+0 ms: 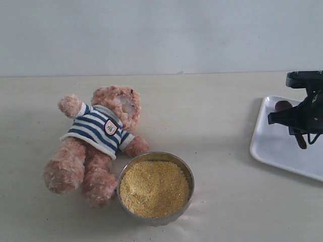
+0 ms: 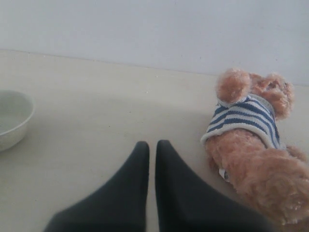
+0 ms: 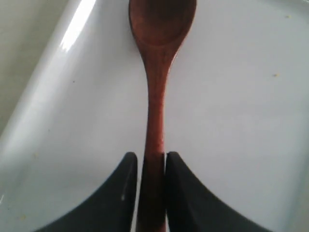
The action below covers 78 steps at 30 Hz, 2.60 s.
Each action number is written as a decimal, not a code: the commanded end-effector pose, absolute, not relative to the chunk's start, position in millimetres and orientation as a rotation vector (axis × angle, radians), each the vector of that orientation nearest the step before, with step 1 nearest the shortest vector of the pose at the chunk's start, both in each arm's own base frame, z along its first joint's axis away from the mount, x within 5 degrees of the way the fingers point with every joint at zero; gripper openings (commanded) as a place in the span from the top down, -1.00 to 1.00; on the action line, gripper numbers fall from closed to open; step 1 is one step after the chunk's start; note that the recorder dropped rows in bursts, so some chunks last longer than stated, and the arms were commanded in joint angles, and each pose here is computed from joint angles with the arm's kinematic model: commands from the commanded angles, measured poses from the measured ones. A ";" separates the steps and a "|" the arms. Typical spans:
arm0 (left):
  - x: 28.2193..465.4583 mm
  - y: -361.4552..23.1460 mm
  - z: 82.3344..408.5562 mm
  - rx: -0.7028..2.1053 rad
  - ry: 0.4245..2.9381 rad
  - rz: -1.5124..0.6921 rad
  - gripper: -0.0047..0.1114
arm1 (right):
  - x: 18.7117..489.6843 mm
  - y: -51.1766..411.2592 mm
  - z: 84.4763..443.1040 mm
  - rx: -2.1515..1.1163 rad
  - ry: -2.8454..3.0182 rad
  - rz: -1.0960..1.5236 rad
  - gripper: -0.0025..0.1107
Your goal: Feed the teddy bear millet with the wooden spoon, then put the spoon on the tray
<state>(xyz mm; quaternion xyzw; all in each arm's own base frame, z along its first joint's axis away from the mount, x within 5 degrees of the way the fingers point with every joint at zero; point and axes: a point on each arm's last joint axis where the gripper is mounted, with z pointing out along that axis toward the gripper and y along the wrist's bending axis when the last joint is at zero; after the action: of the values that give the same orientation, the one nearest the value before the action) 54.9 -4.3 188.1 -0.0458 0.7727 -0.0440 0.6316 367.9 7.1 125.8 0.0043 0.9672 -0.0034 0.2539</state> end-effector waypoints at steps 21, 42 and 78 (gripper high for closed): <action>54.9 -4.7 187.8 -0.117 1.762 -0.115 0.83 | 361.2 4.3 149.0 0.025 2.639 -0.022 0.34; 54.9 -4.7 187.8 -0.117 1.762 -0.115 0.83 | 223.8 18.0 249.3 0.383 2.063 0.321 0.96; 54.9 -4.7 187.6 -0.116 1.764 -0.116 0.83 | 56.8 -6.7 221.2 -0.021 1.406 -0.167 0.96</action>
<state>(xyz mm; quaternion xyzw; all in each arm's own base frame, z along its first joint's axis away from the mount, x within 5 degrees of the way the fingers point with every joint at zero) 55.0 -4.7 188.2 -0.0496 0.7720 -0.0497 0.6318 57.8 -5.4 220.0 -0.0144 0.6543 -0.0684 0.7530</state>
